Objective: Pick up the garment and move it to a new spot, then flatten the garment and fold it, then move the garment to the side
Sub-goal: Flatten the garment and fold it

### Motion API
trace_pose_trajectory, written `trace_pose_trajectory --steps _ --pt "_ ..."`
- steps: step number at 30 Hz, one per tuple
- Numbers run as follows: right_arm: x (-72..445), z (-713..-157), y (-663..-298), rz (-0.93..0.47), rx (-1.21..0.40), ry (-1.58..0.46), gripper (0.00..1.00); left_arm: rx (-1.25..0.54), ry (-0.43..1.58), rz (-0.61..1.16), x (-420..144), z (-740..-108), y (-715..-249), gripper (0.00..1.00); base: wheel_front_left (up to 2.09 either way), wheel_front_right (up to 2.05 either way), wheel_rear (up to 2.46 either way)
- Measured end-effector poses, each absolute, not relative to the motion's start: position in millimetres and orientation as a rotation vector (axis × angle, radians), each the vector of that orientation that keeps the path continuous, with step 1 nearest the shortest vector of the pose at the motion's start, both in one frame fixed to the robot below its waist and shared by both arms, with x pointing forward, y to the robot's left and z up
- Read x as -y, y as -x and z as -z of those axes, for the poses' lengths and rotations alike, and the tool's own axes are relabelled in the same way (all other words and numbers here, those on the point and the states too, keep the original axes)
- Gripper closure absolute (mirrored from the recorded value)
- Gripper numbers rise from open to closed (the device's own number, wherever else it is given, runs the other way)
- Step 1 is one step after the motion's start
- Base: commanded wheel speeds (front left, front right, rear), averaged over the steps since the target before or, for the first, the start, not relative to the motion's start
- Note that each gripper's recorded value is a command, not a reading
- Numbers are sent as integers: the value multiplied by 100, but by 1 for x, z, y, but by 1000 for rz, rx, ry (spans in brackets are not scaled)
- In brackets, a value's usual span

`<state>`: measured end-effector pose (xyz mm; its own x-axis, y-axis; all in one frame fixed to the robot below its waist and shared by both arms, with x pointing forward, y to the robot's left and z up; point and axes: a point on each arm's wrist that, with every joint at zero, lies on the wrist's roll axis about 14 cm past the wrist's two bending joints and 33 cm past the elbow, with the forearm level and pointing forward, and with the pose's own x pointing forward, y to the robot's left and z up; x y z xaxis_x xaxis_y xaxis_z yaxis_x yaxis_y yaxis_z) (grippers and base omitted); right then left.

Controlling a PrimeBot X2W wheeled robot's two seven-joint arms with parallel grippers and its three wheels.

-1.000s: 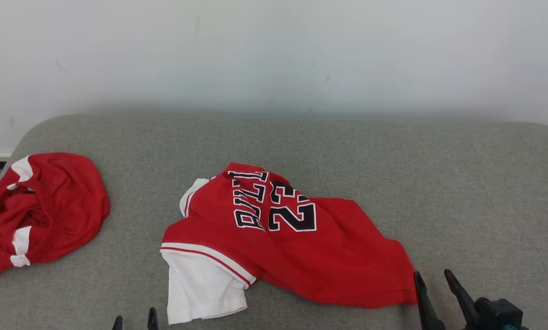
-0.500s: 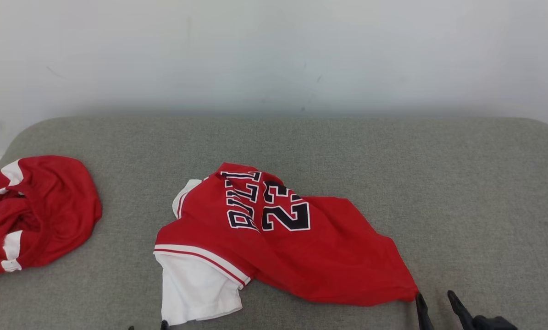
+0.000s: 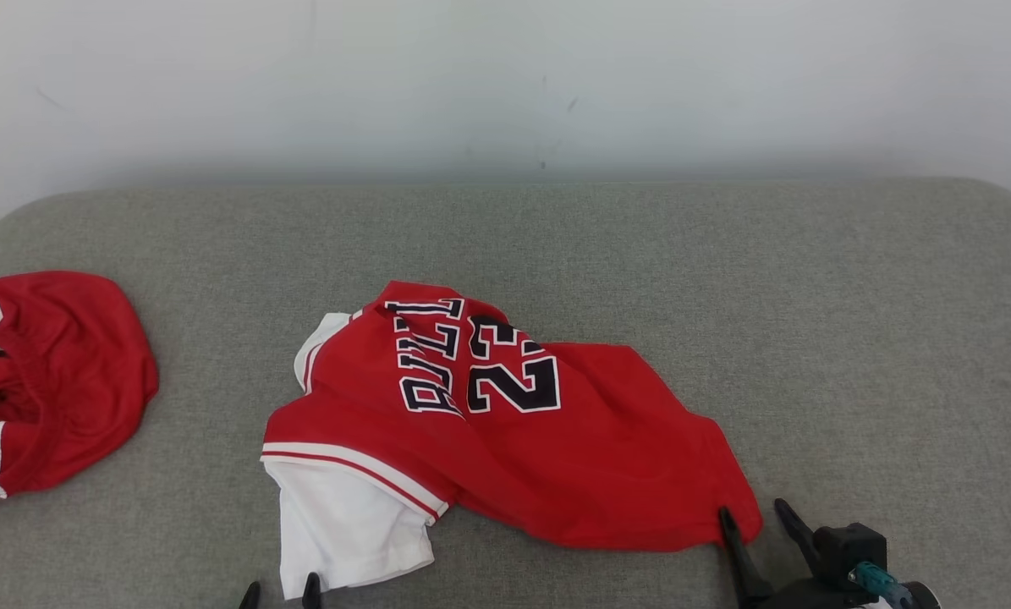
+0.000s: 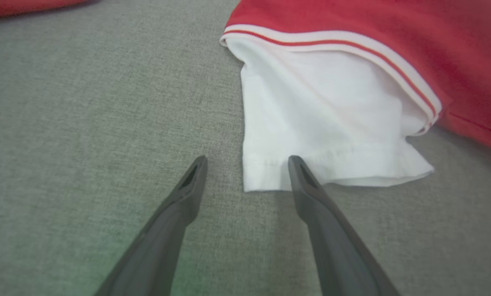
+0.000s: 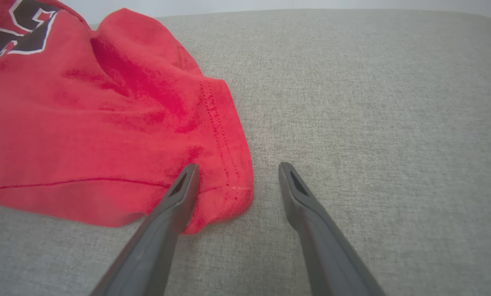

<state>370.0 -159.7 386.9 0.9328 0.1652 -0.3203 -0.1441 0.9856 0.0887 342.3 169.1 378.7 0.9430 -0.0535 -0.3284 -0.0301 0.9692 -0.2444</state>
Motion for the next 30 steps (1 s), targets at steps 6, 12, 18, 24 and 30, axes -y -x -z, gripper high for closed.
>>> trace_pose_trajectory --steps 6,12,18,24,30 --pt "155 -374 -369 -177 -388 -48 10 -384 271 14 -166 -368 -341 0 0 0 0" --pt "145 -374 -374 -210 -397 -42 100 -409 288 24 -161 -363 -343 100 0 0 0" --pt "146 -391 -383 -207 -337 -52 100 -371 297 43 -156 -375 -350 100 0 0 0" --pt "158 -407 -376 -168 -268 -99 100 -258 312 15 -168 -402 -343 100 0 0 0" --pt "159 -413 -368 -166 -243 -158 100 -161 311 14 -175 -429 -344 100 0 0 0"
